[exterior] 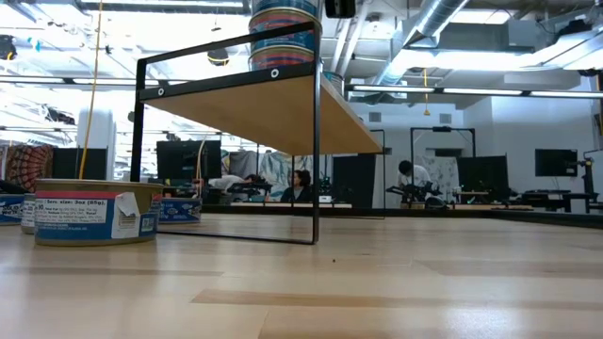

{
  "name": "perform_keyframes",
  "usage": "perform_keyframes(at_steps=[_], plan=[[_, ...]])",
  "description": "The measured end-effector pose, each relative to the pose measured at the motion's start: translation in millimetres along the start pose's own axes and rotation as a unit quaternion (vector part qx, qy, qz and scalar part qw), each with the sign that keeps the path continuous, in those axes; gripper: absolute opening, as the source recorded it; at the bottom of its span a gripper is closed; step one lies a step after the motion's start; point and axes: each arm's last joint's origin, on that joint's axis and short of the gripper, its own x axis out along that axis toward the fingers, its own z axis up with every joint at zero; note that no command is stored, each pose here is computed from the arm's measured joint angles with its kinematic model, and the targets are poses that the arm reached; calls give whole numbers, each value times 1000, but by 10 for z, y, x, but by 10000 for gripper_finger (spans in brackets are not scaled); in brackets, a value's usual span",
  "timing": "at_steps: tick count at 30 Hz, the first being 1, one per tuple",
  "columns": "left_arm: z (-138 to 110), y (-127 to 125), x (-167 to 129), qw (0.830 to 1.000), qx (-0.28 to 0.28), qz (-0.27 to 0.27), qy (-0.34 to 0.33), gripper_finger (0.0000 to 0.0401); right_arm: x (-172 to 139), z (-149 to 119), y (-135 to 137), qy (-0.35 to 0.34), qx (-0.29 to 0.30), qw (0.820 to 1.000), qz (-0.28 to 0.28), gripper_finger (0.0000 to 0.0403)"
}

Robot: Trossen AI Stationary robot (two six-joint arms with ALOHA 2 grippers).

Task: Stack canned seafood by type on shelf
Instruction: Stack the blue pink tuna can on top of the blue pink tuna can on the shelf

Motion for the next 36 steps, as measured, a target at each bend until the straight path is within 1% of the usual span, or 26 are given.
perform_keyframes(at_steps=[6,10,16,22,26,30,36], plan=[[2,-1,0,1000,-2,-1,-3,295,1,0,2,2,-2,1000,4,261],[12,15,0,1000,-10,4,-12,295,6,-20,21,23,-2,999,25,261],[26,26,-1,999,-13,5,-30,295,-42,2,-49,42,26,998,29,261],[-17,42,33,1000,2,5,-31,295,-125,12,-188,67,61,996,10,261],[-55,74,72,999,-4,6,-53,295,-198,34,-193,67,61,996,18,261],[-96,162,109,997,-25,17,-64,293,-240,61,-199,68,66,995,31,261],[-117,497,151,997,-74,7,-35,270,-251,66,-215,75,70,994,39,261]])
